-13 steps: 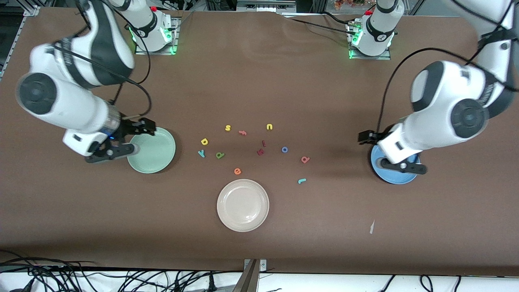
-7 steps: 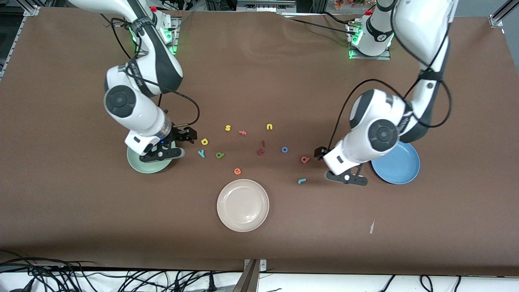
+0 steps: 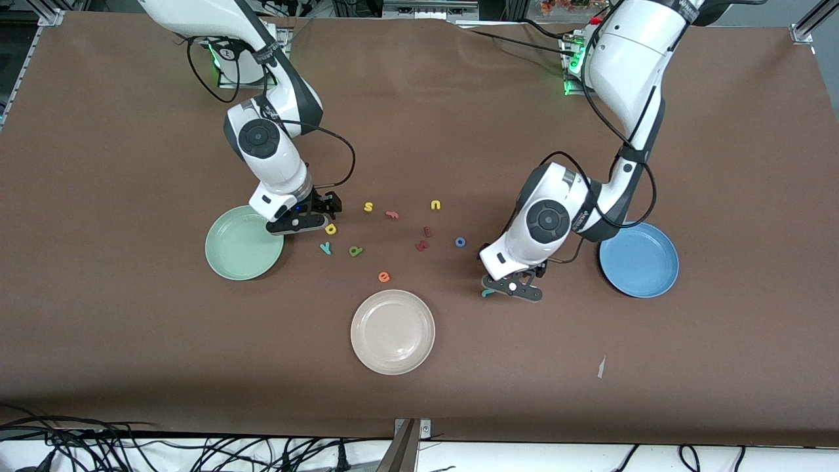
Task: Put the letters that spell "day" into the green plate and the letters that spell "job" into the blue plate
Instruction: 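Move both grippers from rest toward the scattered foam letters, then grasp yellow 'a' with the right gripper while the left gripper grasps pink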
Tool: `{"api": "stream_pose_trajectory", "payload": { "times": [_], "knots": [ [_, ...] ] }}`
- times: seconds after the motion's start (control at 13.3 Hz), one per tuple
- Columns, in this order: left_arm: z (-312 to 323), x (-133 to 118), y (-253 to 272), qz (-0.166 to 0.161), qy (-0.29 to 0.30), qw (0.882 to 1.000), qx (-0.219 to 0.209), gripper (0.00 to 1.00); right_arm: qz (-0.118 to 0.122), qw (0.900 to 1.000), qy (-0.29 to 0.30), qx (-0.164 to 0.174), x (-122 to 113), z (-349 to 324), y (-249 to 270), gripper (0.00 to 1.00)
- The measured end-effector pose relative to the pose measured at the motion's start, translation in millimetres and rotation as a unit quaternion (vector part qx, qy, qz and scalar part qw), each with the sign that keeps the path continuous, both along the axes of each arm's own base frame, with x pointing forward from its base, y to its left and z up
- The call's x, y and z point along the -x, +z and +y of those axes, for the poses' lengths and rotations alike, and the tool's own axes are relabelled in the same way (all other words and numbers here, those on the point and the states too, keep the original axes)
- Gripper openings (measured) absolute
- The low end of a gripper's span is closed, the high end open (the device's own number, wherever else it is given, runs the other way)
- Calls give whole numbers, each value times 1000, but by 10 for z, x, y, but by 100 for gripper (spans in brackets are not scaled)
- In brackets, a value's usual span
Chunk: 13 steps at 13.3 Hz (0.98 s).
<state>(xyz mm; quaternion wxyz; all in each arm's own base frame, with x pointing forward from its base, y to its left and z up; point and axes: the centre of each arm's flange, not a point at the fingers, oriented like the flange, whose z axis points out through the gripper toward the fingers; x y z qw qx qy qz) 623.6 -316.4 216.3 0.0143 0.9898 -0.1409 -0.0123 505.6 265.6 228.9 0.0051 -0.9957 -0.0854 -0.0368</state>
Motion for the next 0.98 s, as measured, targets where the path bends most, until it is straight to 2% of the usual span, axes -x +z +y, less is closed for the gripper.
{"api": "stream_pose_trajectory", "payload": {
  "times": [0.23, 0.53, 0.6, 0.75, 0.83, 0.9, 0.98],
  "knots": [
    [-87, 161, -219, -17, -12, 1000, 7, 97, -4, 1000, 14, -11, 64, 98, -281, 100],
    [-86, 294, -391, -12, -17, 1000, 4, 94, -4, 1000, 28, -9, 102, 130, -438, 100],
    [-98, 321, -411, -10, -19, 1000, 3, 89, -5, 999, 34, -6, 108, 134, -452, 99],
    [-130, 362, -433, -8, -23, 1000, 2, 83, -7, 999, 40, -6, 119, 142, -521, 92],
    [-148, 385, -443, -7, -24, 1000, 1, 81, -6, 999, 41, -7, 127, 144, -567, 91],
    [-163, 404, -442, -7, -26, 1000, 1, 77, -7, 999, 41, -8, 129, 147, -596, 80],
    [-169, 416, -435, -6, -27, 1000, 1, 77, -9, 999, 42, -9, 116, 150, -589, 75]
  ]
}}
